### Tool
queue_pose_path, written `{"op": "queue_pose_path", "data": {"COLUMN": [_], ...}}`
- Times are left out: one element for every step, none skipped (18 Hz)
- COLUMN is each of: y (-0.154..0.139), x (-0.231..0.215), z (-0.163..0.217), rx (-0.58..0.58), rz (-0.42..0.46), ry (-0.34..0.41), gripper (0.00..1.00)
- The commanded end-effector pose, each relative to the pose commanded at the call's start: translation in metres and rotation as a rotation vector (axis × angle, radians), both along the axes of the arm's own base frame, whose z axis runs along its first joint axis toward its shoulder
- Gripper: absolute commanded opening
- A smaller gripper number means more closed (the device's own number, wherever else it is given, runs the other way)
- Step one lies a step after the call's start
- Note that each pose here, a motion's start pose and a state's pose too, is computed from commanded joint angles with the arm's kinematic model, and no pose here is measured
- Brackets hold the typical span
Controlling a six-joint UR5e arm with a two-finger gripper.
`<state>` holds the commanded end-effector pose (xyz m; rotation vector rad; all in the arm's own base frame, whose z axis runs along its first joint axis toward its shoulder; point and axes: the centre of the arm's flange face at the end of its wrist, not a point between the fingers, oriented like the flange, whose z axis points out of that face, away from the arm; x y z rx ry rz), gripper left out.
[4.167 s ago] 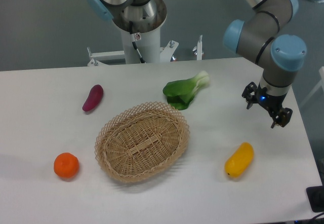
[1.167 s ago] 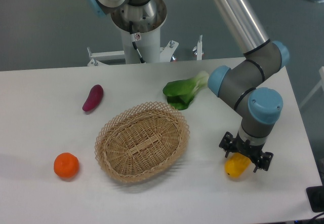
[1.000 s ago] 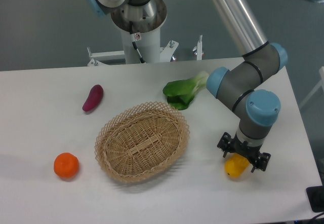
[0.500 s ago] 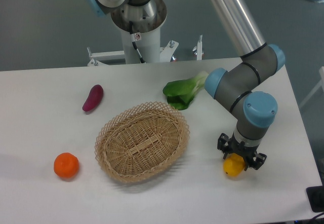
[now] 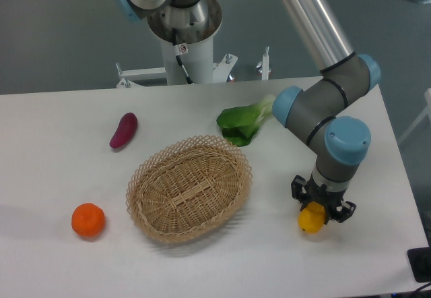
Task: Pick up the mango from the table
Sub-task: 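Close the gripper fingers around the yellow mango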
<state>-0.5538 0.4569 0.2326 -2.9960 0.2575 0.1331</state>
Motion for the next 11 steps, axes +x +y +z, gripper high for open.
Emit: {"op": "queue_pose_path", "data": {"y": [0.0, 0.0, 0.0, 0.0, 0.0, -0.001, -0.002, -0.004, -0.006, -0.008, -0.008], "x": [0.0, 0.0, 0.0, 0.0, 0.001, 0.0, 0.0, -0.002, -0.003, -0.003, -0.003], "z": [0.003, 0.003, 0.005, 0.005, 0.006, 0.008, 0.011, 0.013, 0.013, 0.014, 0.015], "rx": [0.003, 0.001, 0.004, 0.003, 0.004, 0.006, 0.006, 0.003, -0.001, -0.001, 0.001], "rz": [0.0, 0.0, 0.0, 0.0, 0.0, 0.001, 0.003, 0.007, 0.01, 0.013, 0.012], "ry": [0.002, 0.003, 0.003, 0.002, 0.003, 0.007, 0.004, -0.008, -0.018, -0.024, -0.023], "gripper": [0.6, 0.6, 0.6, 0.6, 0.6, 0.6, 0.6, 0.6, 0.6, 0.6, 0.6]}}
